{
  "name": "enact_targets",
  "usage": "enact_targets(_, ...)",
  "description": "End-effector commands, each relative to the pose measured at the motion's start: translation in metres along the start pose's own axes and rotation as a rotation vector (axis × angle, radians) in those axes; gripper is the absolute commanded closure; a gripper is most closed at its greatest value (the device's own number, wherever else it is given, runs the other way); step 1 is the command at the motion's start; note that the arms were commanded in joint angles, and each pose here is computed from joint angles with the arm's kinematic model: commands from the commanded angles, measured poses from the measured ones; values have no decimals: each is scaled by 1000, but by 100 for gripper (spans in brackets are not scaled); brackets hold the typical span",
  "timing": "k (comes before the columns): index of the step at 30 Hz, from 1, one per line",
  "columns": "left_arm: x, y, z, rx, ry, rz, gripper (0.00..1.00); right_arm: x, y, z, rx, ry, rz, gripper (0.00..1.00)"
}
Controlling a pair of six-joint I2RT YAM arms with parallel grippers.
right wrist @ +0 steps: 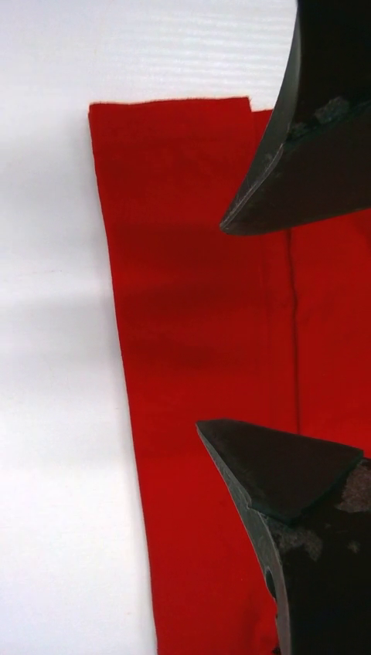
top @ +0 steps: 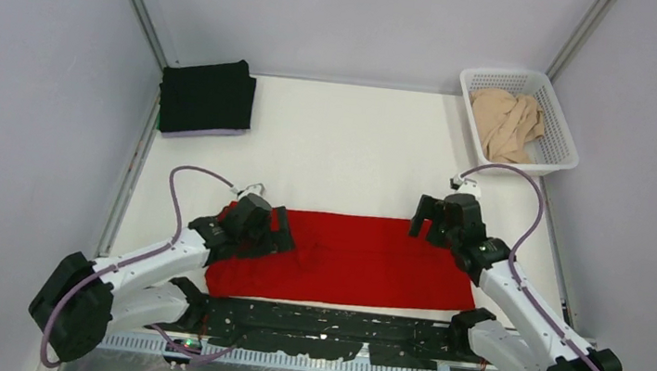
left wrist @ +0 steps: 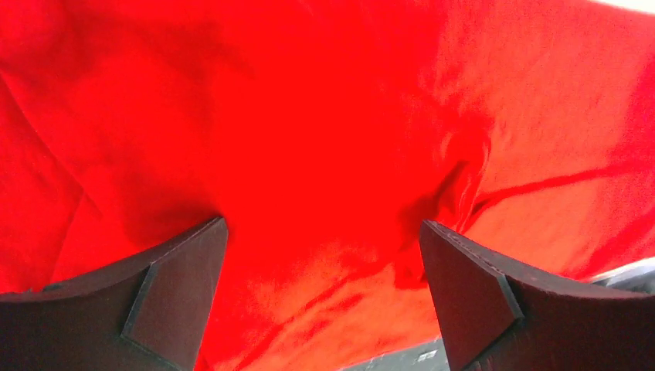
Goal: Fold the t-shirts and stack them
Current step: Rotate the tshirt 90 degrees
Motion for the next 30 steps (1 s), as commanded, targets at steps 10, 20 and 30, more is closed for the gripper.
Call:
enact_targets(10,84,-146,-31,-429,-120,2,0,48,11,19,-55,-53,133,4)
enact_targets(20,181,-268,-179,-631,171,121,0,38,62,87,-88,-435,326,5)
enact_targets(30,258,-301,-283,-813,479,48,1,-12,100,186,-271,-795,454,5)
Point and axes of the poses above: each gripper's point midway between its finger pads, its own x axis out along the fingers, its own z axis along the line the jaws close on, y = z × x, the point moved 1 cm from there along -x, back along the fingers, and after that the axes turned 10 degrees about -x, right-handed, at the moved point
